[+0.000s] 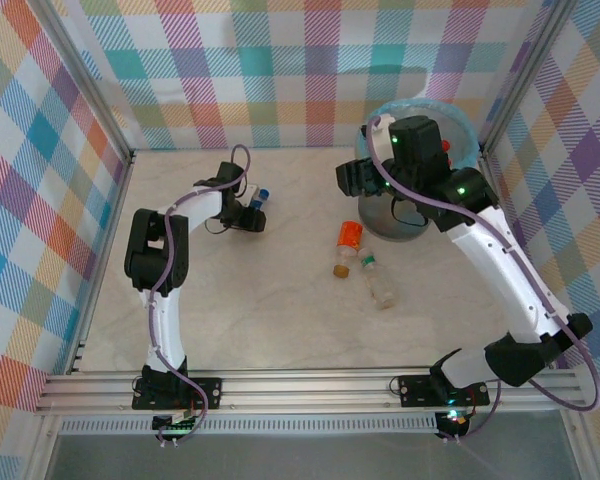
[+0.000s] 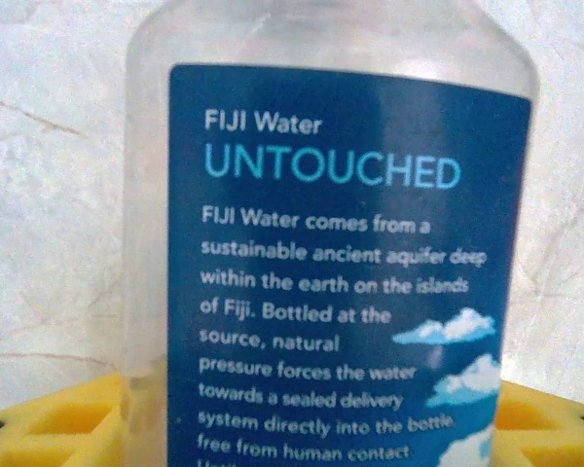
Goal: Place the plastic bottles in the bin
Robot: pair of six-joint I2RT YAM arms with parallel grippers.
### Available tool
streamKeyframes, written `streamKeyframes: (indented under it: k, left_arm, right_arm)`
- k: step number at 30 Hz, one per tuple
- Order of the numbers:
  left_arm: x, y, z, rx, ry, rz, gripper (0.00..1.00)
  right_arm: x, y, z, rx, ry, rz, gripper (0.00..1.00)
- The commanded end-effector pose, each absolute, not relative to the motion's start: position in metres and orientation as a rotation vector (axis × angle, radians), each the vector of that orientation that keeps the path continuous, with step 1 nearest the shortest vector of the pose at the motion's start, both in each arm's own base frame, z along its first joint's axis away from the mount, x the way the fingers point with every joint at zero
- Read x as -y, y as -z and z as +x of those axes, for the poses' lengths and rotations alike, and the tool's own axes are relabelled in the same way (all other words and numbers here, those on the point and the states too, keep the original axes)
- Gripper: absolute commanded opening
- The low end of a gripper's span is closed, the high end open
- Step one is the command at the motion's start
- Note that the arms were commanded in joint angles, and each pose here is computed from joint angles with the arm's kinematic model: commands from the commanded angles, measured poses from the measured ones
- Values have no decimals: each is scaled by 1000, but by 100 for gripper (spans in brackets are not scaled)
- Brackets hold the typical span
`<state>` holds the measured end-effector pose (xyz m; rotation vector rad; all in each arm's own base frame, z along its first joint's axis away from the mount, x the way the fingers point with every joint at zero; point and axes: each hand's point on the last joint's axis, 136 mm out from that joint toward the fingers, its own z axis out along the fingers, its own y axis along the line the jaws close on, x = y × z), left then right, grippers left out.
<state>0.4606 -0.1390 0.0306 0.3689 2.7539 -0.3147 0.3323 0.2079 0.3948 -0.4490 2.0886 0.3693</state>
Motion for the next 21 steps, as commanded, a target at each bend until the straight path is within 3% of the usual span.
streamKeyframes:
  k: [1,5,11,21]
  left_arm:
    - [146,-45,451,-2729,352,386,59]
    - [147,-75,450,-2648,370,365,57]
    - [148,-163,438,-2395,410,360,56]
    - [200,-331,354,-1807,614,631,54]
  right_arm:
    - [-203,-398,325,-2088,-366,-430,78]
    - [-207,-395,324,-2093,-393,-441,78]
    - [-226,-404,318,-2045,-531,-481,78]
    - [-282,-460,295,-1800,-979,-621,82]
